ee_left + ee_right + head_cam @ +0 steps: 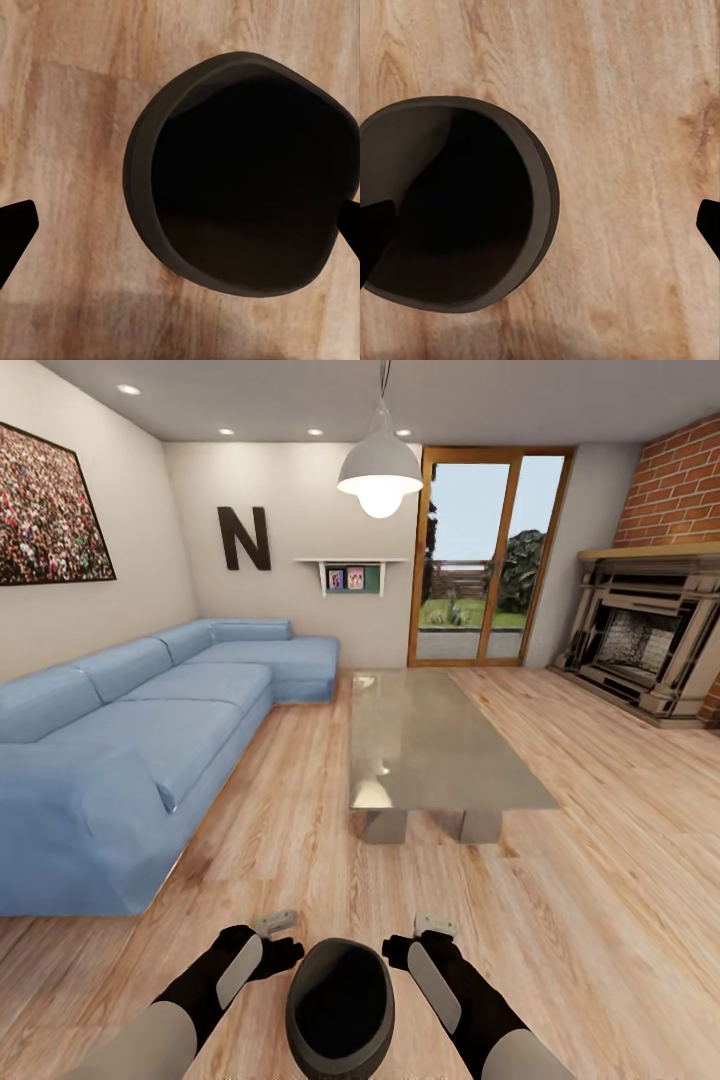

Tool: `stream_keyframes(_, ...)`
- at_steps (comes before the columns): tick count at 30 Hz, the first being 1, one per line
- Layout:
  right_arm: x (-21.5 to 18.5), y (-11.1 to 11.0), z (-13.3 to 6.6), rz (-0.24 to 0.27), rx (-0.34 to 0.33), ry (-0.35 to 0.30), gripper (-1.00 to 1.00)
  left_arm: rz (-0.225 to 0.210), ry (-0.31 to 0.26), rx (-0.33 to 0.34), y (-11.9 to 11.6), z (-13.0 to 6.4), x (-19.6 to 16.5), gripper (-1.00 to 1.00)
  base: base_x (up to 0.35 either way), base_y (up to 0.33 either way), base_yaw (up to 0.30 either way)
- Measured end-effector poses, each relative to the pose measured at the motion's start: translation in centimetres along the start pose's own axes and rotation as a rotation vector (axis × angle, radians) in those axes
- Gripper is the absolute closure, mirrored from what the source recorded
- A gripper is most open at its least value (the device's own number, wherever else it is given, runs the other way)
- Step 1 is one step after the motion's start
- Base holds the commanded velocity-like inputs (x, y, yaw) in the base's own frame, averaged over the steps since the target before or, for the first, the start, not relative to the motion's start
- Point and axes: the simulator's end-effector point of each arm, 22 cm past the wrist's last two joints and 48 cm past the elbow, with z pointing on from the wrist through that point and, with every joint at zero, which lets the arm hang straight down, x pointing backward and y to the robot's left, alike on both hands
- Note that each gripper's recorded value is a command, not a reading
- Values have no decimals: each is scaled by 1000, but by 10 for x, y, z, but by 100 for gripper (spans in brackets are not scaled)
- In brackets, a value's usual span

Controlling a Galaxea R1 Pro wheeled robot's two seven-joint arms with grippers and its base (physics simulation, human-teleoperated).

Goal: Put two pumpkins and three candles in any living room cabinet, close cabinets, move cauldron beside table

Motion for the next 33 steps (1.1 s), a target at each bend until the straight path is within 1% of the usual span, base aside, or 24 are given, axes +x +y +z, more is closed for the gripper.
stream_keyframes(3,4,-1,5,-1,-1,-1,-100,0,0,4,-1,5,4,-100,0,0,0)
stream_keyframes(5,6,-1,8,-2,0,-1,-100,-5,-9,7,-1,9,4,-100,0,0,0)
stream_keyframes(10,13,-3,16,-2,-1,-3,-100,-7,-22,3,5,17,7,-100,0,0,0)
stream_keyframes(19,24,-5,30,-2,-4,-7,-100,-8,-23,6,8,33,18,-100,0,0,0)
stream_keyframes(25,33,2,40,-3,-45,-7,-100,-7,-24,7,10,44,25,-100,0,0,0)
stream_keyframes(33,45,0,54,-4,-51,-6,-100,-8,-24,7,14,58,36,-100,0,0,0)
